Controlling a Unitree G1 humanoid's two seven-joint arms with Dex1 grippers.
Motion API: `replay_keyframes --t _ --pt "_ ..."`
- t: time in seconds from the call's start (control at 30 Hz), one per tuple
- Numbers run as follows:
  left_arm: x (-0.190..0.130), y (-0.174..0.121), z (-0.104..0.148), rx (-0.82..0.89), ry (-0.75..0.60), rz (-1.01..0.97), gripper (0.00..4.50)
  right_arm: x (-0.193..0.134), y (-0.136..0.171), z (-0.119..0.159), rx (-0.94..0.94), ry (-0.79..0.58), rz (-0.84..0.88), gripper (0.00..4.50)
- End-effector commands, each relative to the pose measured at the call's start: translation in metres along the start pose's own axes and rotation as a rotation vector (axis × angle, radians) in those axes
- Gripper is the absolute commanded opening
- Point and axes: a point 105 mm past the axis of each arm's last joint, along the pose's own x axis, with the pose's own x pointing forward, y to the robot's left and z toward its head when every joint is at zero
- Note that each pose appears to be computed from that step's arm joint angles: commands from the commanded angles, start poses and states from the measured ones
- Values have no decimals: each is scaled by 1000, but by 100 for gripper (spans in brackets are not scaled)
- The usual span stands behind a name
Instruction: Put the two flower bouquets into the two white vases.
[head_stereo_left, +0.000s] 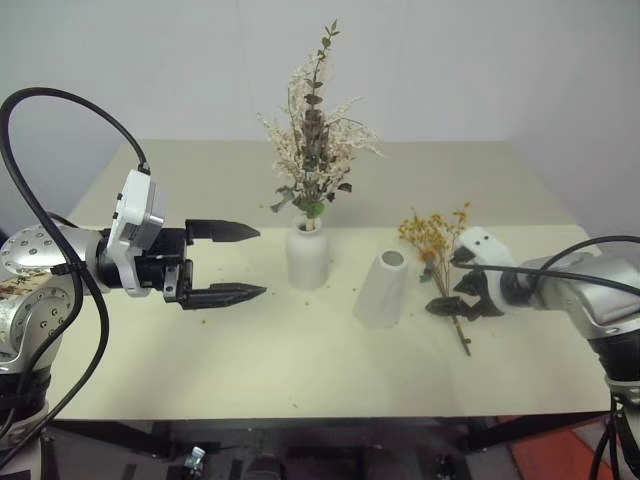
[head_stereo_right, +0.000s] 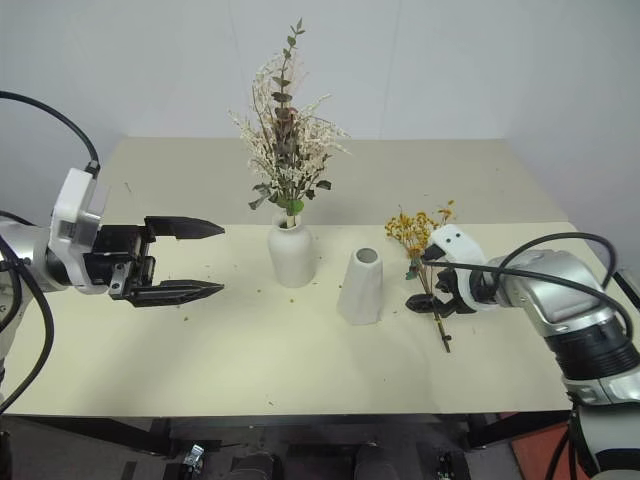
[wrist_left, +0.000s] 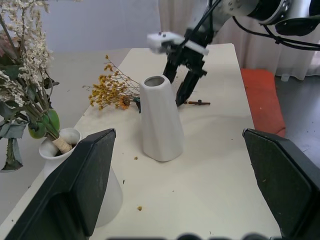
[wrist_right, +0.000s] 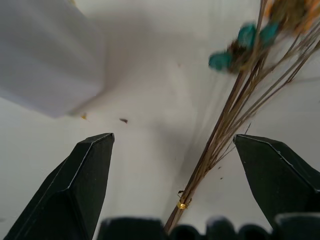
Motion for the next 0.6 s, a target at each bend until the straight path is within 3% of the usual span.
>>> replay_keyframes --t 0.03,0.1,0.2,0.47,0.6 --pt "2 0 9 54 -14 -7 444 1 -15 8 -23 0 -76 450" --pt "3 0 9 55 -16 -7 444 9 -20 6 -17 22 -97 450" --pt "3 1 9 57 -20 -1 450 15 -24 6 -13 23 -107 386" --pt "2 6 8 52 -31 35 450 15 -32 18 19 -51 -160 126" --pt "2 14 7 37 -47 77 450 13 -42 24 121 -117 -242 2"
